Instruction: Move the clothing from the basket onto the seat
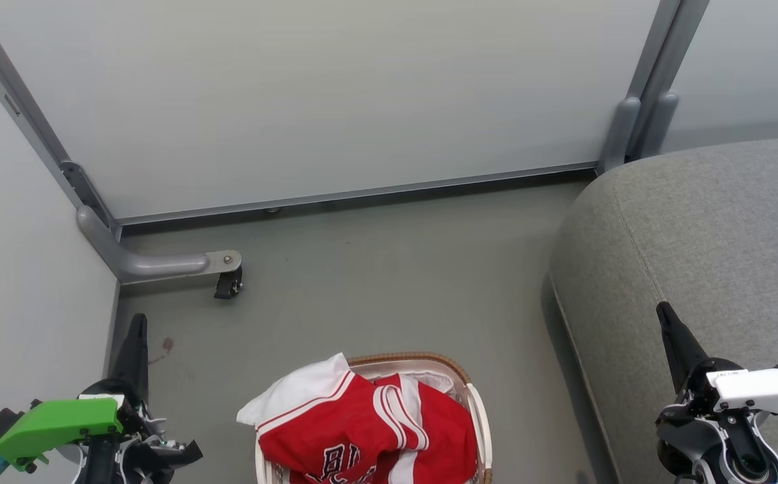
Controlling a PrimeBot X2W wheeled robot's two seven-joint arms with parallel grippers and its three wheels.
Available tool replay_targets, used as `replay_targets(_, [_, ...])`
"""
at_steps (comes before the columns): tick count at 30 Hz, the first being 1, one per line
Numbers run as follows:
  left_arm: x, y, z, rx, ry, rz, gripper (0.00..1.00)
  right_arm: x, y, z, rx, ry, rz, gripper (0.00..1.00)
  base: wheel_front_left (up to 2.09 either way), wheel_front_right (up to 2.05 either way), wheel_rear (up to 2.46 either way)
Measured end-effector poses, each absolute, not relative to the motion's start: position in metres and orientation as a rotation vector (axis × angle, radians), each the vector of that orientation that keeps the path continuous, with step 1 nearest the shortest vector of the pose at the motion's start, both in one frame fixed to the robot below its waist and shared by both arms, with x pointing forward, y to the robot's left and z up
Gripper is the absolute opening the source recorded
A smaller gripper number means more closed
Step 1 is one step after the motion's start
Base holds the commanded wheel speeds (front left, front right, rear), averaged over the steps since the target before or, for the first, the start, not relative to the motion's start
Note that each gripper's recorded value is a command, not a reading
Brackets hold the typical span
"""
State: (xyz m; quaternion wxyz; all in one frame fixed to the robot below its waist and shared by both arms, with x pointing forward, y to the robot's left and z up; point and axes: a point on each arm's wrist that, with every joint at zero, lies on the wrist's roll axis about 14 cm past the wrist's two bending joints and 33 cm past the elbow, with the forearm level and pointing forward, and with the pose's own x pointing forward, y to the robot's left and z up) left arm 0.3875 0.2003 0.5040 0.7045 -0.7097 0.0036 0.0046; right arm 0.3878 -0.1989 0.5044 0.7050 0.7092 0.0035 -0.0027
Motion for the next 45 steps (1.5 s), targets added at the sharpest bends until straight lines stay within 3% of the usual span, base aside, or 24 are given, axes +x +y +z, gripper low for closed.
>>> replay_targets(45, [0.3875,0.2002,0.5042,-1.578,0.008,0.009,0.00,0.3878,-0.1989,0.5044,1.577,0.008,-0.006,0.00,0.00,0.00,0.00])
